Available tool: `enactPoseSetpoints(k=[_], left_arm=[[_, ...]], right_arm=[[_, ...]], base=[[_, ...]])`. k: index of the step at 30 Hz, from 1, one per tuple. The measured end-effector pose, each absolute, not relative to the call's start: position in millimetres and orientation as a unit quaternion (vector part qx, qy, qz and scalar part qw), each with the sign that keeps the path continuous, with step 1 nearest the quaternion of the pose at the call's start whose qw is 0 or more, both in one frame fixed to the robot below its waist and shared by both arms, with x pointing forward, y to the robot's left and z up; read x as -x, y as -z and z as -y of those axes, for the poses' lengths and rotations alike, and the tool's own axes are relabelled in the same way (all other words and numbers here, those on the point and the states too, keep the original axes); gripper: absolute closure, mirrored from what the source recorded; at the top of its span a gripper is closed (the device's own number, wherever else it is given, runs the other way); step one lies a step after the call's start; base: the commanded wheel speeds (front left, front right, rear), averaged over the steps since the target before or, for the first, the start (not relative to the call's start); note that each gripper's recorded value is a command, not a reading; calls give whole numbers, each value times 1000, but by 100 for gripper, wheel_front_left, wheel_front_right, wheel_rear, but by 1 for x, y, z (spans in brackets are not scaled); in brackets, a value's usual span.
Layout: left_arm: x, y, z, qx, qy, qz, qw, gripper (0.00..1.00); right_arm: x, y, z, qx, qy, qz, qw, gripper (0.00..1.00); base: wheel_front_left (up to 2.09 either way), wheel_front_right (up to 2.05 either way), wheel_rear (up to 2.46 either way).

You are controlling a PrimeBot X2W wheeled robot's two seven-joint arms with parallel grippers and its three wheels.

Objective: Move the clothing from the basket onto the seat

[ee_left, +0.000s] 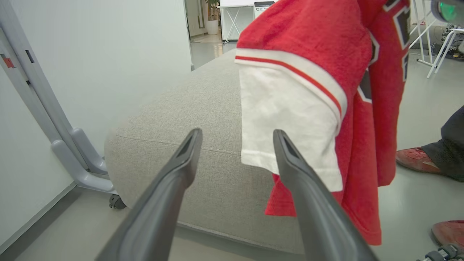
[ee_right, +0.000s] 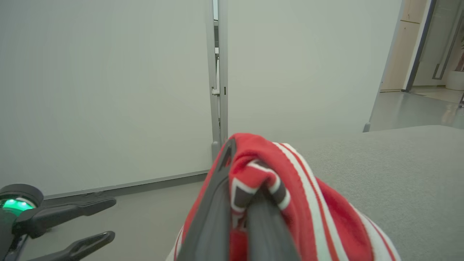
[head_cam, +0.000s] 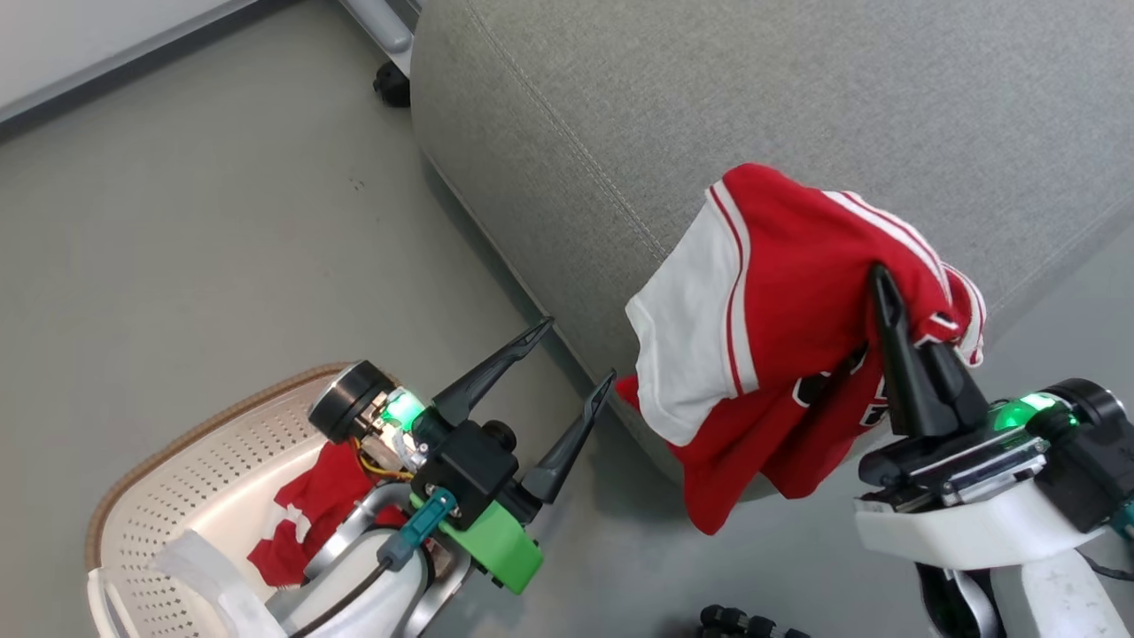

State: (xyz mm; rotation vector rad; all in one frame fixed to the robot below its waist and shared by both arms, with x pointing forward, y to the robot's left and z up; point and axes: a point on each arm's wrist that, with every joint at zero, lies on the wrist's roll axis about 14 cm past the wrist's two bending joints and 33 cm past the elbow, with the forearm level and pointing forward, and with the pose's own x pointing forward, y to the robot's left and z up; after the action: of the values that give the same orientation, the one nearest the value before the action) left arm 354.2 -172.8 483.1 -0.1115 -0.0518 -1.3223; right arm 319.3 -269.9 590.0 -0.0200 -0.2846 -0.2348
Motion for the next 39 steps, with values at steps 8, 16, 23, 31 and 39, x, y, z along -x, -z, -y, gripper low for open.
enactPoseSetpoints(k=[8, 16, 23, 31, 39], left_arm=[[-366, -461, 179, 44, 637, 7, 770, 0], [-379, -423, 174, 37, 648, -22, 760, 0], [-385, -392, 171, 53, 653, -44, 755, 0], [-398, -372, 164, 69, 638, -52, 765, 0], [-408, -364, 149, 69, 609, -61, 788, 0]], right_arm=[[-353, -624, 306, 84, 137, 179, 971, 100], [-416, -663, 358, 145, 144, 216, 955, 100], [-466, -637, 401, 164, 168, 165, 958, 100], [-488, -513, 429, 122, 201, 14, 972, 100], [-474, -437, 426, 73, 230, -69, 968, 0]], base=[[0, 0, 0], [0, 0, 0], [0, 0, 0], [0, 0, 0], [0, 0, 0]])
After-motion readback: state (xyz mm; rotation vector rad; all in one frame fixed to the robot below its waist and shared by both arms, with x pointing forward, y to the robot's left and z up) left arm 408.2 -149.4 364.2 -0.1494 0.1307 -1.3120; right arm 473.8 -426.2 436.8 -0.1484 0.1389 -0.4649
